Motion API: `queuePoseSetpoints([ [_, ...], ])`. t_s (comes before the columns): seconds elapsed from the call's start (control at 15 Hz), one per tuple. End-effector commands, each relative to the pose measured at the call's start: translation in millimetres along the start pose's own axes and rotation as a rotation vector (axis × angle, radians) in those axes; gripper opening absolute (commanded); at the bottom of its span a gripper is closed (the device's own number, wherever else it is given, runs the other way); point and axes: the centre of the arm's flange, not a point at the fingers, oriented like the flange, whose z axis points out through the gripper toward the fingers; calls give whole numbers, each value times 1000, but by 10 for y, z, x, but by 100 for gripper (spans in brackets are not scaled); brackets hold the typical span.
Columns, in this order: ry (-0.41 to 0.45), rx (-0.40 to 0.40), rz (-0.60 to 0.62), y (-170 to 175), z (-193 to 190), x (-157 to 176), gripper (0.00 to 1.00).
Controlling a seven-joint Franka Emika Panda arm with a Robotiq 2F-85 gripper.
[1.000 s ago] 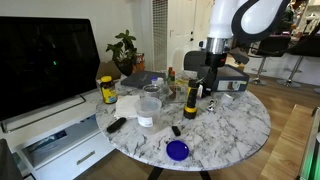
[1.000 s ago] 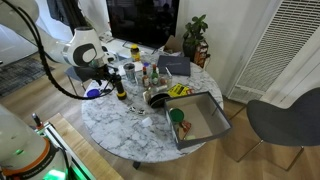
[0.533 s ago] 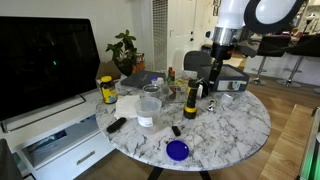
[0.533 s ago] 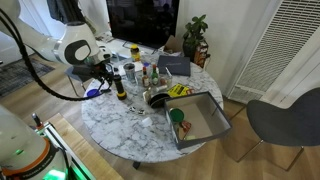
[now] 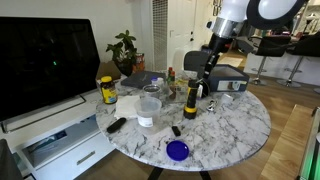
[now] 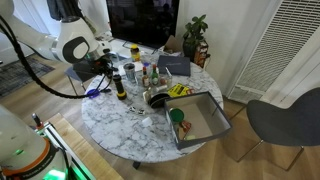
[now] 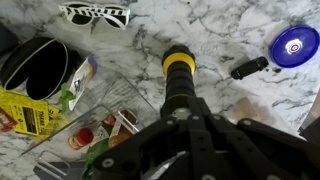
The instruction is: Turn the torch upside down
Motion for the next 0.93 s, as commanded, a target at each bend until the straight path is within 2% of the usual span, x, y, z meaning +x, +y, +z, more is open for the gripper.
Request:
queuePoseSetpoints([
  [0.0,39,-6,24,52,42,-67,0],
  [0.47,48,-5,50,17,16,-133,0],
  [0.87,-9,-47,168,9,16,-220,0],
])
